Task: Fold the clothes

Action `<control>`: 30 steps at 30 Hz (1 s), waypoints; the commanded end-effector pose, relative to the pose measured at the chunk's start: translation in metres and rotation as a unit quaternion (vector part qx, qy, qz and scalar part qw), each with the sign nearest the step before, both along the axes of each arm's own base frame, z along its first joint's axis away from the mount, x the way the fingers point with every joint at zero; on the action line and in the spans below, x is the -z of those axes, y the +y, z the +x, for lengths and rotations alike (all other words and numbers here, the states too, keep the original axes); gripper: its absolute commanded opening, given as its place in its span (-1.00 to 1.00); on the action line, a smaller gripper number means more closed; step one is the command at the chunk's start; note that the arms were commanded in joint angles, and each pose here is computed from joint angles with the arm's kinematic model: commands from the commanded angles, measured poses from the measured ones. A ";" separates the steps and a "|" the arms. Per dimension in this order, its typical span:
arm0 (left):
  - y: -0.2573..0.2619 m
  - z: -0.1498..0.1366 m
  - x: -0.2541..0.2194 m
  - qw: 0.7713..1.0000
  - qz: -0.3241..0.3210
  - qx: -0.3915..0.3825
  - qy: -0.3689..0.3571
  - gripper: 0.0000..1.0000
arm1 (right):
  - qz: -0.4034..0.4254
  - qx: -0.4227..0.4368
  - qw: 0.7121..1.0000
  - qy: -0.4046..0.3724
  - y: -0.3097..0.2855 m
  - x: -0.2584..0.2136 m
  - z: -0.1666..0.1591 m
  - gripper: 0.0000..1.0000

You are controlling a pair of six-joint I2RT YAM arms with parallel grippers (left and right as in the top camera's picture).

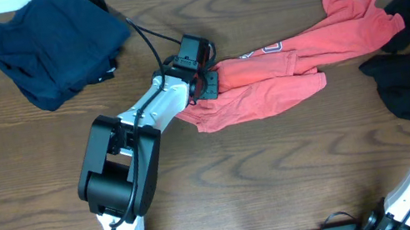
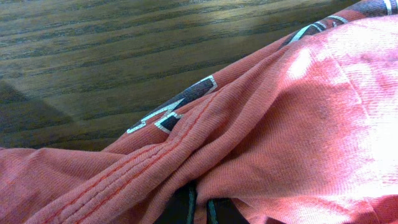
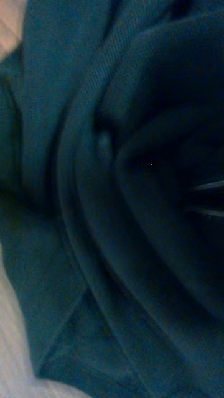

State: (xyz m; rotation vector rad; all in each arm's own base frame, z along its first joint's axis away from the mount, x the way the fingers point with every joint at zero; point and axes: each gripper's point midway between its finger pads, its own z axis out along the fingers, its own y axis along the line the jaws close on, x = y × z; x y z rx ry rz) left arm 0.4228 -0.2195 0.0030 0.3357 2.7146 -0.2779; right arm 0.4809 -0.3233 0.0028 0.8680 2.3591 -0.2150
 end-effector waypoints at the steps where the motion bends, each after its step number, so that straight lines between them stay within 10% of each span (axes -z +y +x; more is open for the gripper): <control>1: 0.028 -0.014 0.045 0.997 0.049 -0.025 0.045 -0.88 | -0.006 0.005 1.000 0.013 -0.025 -0.013 0.003 -0.83; 8: 0.028 -0.014 0.045 0.997 0.049 -0.025 0.045 -0.88 | 0.037 -0.033 0.999 0.000 -0.011 -0.110 0.019 -0.82; 14: 0.028 -0.014 0.045 0.997 0.049 -0.025 0.045 -0.88 | 0.136 -0.063 0.989 0.006 0.044 -0.167 0.001 -0.27; 30: 0.039 -0.016 0.047 0.996 0.054 -0.035 0.058 -0.88 | 0.253 -0.199 0.933 0.163 0.207 -0.164 -0.038 -0.39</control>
